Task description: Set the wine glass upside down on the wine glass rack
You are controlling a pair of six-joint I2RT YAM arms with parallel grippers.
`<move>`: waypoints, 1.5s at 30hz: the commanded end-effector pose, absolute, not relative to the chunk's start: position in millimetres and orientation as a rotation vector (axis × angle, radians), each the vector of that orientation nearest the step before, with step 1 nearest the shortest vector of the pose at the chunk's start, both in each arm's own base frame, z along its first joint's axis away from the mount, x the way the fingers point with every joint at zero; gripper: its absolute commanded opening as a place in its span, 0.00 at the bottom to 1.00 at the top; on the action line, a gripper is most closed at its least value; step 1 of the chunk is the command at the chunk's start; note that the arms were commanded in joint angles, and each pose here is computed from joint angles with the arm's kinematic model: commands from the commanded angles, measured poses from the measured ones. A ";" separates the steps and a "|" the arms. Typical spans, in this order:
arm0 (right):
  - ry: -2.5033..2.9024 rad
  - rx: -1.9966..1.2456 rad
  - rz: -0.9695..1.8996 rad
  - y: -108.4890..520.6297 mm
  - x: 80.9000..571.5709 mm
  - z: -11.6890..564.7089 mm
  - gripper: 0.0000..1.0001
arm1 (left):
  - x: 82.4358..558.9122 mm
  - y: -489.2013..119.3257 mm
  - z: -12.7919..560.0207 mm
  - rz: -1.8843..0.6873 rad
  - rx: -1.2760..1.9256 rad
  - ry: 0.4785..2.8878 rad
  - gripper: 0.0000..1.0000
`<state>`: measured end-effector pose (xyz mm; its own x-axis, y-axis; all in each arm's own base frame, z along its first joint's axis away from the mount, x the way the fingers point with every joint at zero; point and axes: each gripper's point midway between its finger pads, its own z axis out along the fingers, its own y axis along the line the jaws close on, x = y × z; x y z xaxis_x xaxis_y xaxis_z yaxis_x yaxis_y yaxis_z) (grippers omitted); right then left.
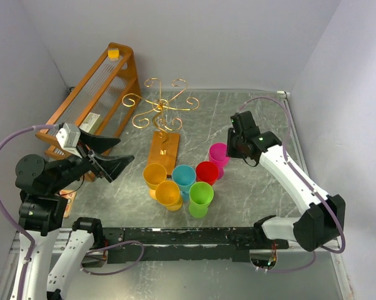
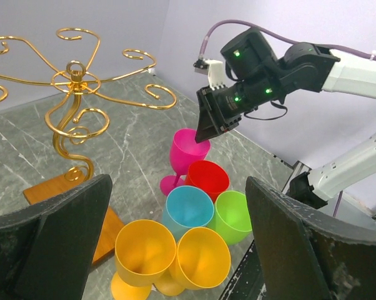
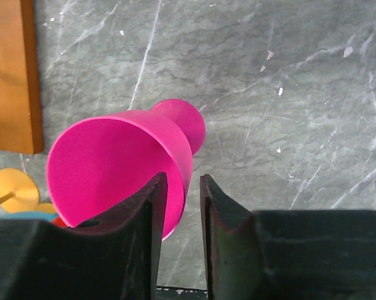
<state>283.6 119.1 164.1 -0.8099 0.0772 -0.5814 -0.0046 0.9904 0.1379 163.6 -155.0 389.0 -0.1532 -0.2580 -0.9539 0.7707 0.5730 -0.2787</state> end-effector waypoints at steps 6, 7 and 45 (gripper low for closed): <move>2.481 0.111 0.032 110.6 292.4 153.8 0.00 | 155.1 -157.7 411.9 -0.962 0.518 1.417 0.99; 2.470 0.116 0.020 109.2 293.4 156.1 0.00 | 155.5 -158.0 413.7 -0.966 0.517 1.417 0.98; 1.196 0.325 0.706 89.1 236.6 486.5 0.00 | 266.3 -324.6 492.3 -1.541 0.137 1.477 0.79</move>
<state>251.7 82.7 457.8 0.1416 0.5976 -0.7892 -0.1985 0.7982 0.5688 249.7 -312.9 479.8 -0.5657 -0.4873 -0.6652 0.6942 0.1541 -0.7031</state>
